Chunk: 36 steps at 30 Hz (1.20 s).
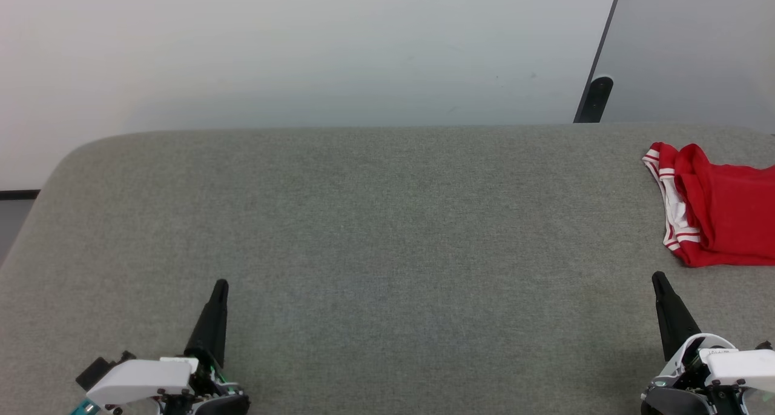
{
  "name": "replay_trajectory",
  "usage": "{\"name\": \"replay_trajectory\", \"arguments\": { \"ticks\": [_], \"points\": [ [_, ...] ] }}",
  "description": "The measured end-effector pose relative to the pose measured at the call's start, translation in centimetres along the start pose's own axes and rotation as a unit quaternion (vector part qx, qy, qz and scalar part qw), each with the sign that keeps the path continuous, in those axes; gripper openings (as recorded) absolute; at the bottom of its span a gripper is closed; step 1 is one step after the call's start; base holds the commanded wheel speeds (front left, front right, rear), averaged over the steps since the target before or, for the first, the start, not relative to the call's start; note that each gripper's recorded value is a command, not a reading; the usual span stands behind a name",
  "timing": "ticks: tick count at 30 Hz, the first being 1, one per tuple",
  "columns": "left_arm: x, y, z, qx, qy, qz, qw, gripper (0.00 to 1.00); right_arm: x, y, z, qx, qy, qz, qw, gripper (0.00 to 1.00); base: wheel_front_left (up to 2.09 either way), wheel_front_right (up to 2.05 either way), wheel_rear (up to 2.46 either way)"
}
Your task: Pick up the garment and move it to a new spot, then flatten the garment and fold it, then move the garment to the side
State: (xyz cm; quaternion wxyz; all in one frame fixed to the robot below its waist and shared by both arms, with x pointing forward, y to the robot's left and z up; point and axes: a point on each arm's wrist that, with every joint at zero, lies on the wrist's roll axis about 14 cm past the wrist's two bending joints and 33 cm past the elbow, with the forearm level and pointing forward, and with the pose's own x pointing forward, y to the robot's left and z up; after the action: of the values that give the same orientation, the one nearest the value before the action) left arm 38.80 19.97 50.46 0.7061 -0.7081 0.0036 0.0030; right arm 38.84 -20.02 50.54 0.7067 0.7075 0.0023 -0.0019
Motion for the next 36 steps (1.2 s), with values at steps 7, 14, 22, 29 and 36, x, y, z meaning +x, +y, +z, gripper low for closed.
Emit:
{"name": "replay_trajectory", "arguments": {
  "ticks": [7,14,22,29,36],
  "points": [
    [0.0,0.0,0.0,0.0,0.0,0.0,1.0,0.0,0.0,0.0,0.0,0.0,0.0,0.0,1.0,0.0,0.0,0.0,0.0],
    [0.0,0.0,0.0,0.0,0.0,0.0,1.0,0.0,0.0,0.0,0.0,0.0,0.0,0.0,1.0,0.0,0.0,0.0,0.0],
    [0.0,0.0,0.0,0.0,0.0,0.0,1.0,0.0,0.0,0.0,0.0,0.0,0.0,0.0,1.0,0.0,0.0,0.0,0.0],
    [0.0,0.0,0.0,0.0,0.0,0.0,1.0,0.0,0.0,0.0,0.0,0.0,0.0,0.0,1.0,0.0,0.0,0.0,0.0],
    [0.0,0.0,0.0,0.0,0.0,0.0,1.0,0.0,0.0,0.0,0.0,0.0,0.0,0.0,1.0,0.0,0.0,0.0,0.0]
  ]
}}
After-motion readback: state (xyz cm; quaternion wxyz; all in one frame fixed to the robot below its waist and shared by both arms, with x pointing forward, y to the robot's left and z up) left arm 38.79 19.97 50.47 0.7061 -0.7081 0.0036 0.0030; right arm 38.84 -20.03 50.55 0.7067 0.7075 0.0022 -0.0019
